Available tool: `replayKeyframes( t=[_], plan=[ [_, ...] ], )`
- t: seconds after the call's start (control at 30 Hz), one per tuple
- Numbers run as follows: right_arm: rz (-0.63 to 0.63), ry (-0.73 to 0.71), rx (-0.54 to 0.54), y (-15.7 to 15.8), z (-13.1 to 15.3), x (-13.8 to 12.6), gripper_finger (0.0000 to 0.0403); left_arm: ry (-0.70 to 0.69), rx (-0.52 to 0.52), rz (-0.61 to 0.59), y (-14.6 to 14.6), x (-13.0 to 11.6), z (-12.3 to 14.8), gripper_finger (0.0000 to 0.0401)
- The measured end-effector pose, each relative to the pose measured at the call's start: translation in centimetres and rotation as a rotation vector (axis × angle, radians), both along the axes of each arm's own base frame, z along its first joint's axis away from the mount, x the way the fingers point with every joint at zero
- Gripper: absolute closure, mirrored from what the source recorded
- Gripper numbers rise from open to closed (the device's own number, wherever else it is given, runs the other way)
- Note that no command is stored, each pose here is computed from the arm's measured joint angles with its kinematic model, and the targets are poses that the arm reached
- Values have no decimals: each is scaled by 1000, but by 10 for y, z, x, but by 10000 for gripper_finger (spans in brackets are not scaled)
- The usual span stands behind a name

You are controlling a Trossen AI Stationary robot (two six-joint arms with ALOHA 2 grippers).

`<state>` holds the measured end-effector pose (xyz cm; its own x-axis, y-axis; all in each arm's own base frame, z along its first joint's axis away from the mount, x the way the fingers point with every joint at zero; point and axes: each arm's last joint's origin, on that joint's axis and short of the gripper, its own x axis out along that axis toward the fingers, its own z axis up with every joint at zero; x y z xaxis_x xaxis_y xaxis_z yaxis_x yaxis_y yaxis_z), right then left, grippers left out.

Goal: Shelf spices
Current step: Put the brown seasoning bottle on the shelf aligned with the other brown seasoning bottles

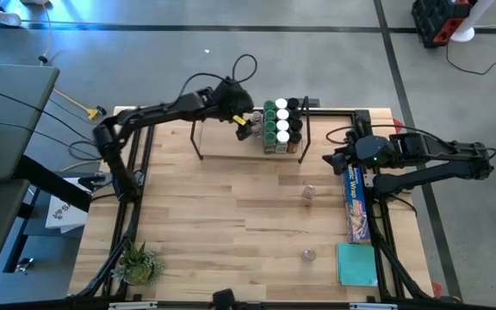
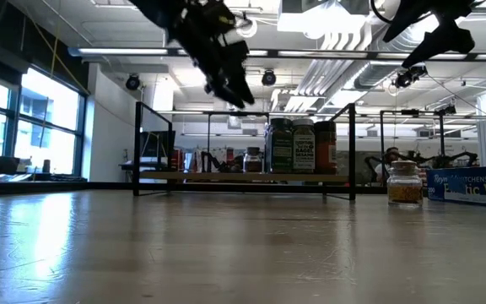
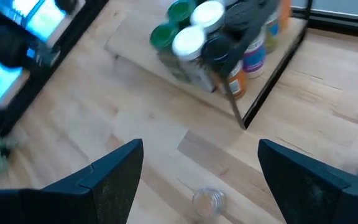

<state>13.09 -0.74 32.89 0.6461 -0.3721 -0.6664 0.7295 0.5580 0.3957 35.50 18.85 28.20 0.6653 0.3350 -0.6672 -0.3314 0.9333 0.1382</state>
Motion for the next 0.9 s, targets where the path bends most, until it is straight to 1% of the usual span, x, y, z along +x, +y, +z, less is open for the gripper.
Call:
replayKeyframes(
  t=[0.07, 0.13, 0.17, 0.23, 0.3, 0.37, 0.47, 0.53, 0.57, 0.67, 0.8, 0.9],
  plan=[
    [75, 24, -13, 2, 0, 0, 91, -20, -12, -1, -12, -8, 17, 127],
    [179, 59, -27, 4, -3, 3, 91, -54, -33, 1, -27, -14, 34, 127],
    [258, 91, -39, 6, -8, 4, 91, -65, -49, 3, -35, -18, 41, 127],
    [462, 158, -69, 10, -22, 9, 91, -102, -83, 5, -52, -24, 55, 127],
    [658, 206, -71, 16, -42, 16, 91, -125, -121, 3, -69, -31, 67, 127],
    [767, 268, -72, 19, -65, 21, 91, -141, -157, -3, -85, -37, 77, 128],
    [812, 328, -109, 19, -97, 29, 91, -132, -192, 6, -110, -46, 86, 128],
    [791, 365, -120, 17, -116, 33, 91, -108, -202, 28, -124, -53, 89, 128],
    [776, 360, -121, 16, -123, 36, 91, -92, -201, 37, -131, -57, 90, 128],
    [748, 359, -110, 14, -142, 43, 91, -44, -191, 64, -149, -64, 90, 128],
    [749, 447, -111, 14, -162, 49, 92, 6, -191, 75, -165, -68, 87, 128],
    [748, 490, -95, 14, -172, 56, 111, 31, -199, 65, -174, -70, 86, 128]
  ],
)
